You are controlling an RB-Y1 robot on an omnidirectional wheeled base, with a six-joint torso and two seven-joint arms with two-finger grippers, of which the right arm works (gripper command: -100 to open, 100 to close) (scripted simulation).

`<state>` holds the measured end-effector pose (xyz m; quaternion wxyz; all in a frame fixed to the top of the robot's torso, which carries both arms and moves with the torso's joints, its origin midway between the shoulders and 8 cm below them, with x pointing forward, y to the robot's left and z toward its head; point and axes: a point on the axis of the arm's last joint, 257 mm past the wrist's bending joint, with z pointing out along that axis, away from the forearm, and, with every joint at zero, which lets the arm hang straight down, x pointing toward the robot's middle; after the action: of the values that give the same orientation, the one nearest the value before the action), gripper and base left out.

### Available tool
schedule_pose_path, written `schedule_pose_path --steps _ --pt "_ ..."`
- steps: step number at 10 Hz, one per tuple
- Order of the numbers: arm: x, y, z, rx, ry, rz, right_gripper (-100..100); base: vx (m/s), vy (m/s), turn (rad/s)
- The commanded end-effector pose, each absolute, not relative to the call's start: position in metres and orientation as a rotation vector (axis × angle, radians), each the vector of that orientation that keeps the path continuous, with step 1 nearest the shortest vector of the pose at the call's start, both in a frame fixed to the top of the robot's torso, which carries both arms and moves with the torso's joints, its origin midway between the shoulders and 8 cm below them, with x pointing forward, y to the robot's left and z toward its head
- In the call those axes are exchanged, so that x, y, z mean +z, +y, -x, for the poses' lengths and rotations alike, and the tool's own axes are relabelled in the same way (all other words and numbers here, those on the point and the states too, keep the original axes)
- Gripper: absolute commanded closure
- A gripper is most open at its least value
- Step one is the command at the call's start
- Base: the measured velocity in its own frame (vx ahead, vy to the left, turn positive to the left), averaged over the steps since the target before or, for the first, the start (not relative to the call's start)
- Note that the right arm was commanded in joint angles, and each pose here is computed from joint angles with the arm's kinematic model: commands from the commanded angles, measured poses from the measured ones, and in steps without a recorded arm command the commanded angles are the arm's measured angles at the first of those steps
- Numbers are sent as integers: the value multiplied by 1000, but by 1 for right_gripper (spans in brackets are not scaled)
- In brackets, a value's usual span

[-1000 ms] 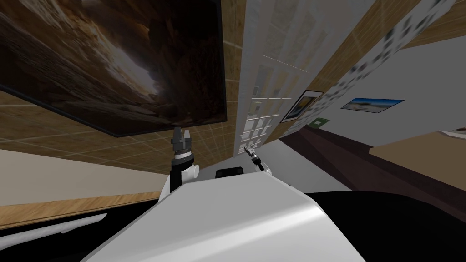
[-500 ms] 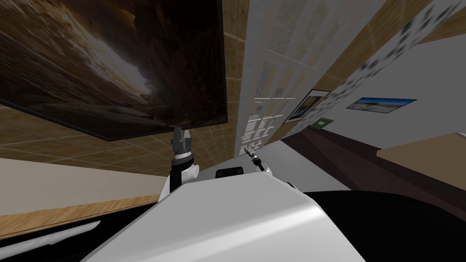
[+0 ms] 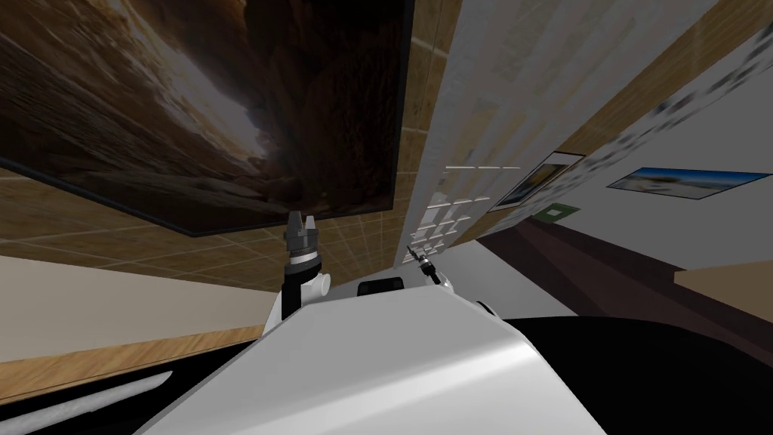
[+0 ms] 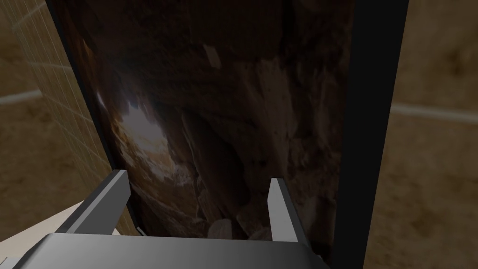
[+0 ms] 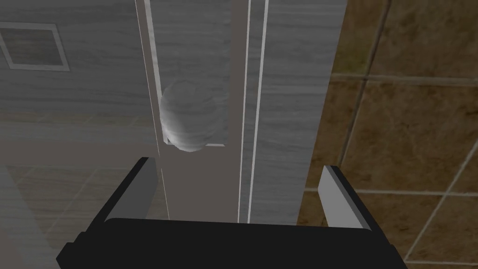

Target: Pull the door open

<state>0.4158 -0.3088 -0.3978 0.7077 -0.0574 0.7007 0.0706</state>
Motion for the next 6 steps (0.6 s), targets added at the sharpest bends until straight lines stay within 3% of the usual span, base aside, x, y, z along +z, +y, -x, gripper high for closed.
schedule_pose_path --steps 1,5,6 --pt "-398 -315 -414 144 1557 116 -100 169 6 88" --pt "-402 -323 -408 129 1565 97 -100 107 -26 65" --pt "-402 -323 -408 129 1565 97 100 -30 5 -12"
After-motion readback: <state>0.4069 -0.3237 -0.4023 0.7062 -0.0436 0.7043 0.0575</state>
